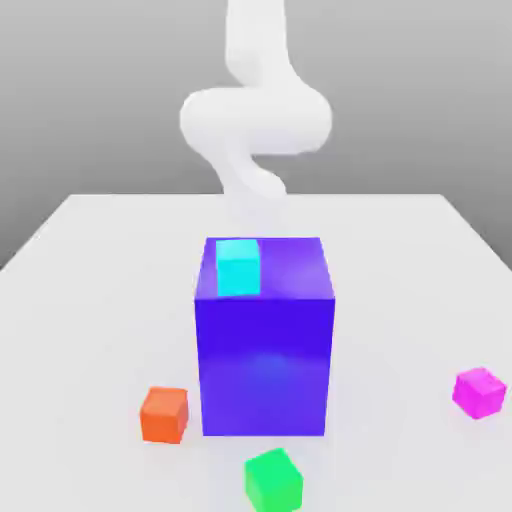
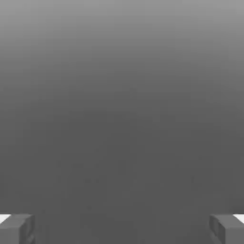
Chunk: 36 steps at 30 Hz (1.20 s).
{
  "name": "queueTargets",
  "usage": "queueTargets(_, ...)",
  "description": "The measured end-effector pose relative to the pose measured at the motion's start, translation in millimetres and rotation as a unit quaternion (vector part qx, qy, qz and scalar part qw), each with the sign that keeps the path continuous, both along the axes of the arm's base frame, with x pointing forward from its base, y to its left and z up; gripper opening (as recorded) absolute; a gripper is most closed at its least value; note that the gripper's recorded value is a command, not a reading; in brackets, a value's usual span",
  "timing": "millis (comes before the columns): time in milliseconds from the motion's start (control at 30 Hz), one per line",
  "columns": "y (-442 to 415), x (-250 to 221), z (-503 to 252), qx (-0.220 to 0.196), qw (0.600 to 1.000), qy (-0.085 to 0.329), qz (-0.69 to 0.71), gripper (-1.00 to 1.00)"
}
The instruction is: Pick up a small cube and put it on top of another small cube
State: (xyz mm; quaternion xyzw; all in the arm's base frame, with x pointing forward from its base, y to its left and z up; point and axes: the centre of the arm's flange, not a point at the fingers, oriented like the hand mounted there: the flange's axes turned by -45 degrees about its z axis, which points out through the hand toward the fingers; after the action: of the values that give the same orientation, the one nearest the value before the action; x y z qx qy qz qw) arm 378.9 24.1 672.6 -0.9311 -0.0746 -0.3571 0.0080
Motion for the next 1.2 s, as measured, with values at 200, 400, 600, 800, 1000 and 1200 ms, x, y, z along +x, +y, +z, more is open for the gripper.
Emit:
queueTargets(200,77.8,53.2,-104.2,-0.069,0.977,0.070,0.191,0.00)
queueTargets(400,163.1,62.3,-215.6,-0.138,0.910,0.123,0.371,0.00)
queueTargets(600,241.5,29.0,-329.2,-0.208,0.800,0.160,0.540,0.00)
queueTargets(800,288.9,-31.3,-437.4,-0.275,0.655,0.186,0.679,0.00)
queueTargets(1000,297.2,-57.4,-520.6,-0.300,0.586,0.194,0.727,0.00)
queueTargets(1200,296.5,-58.8,-541.7,-0.300,0.585,0.195,0.728,-1.00)
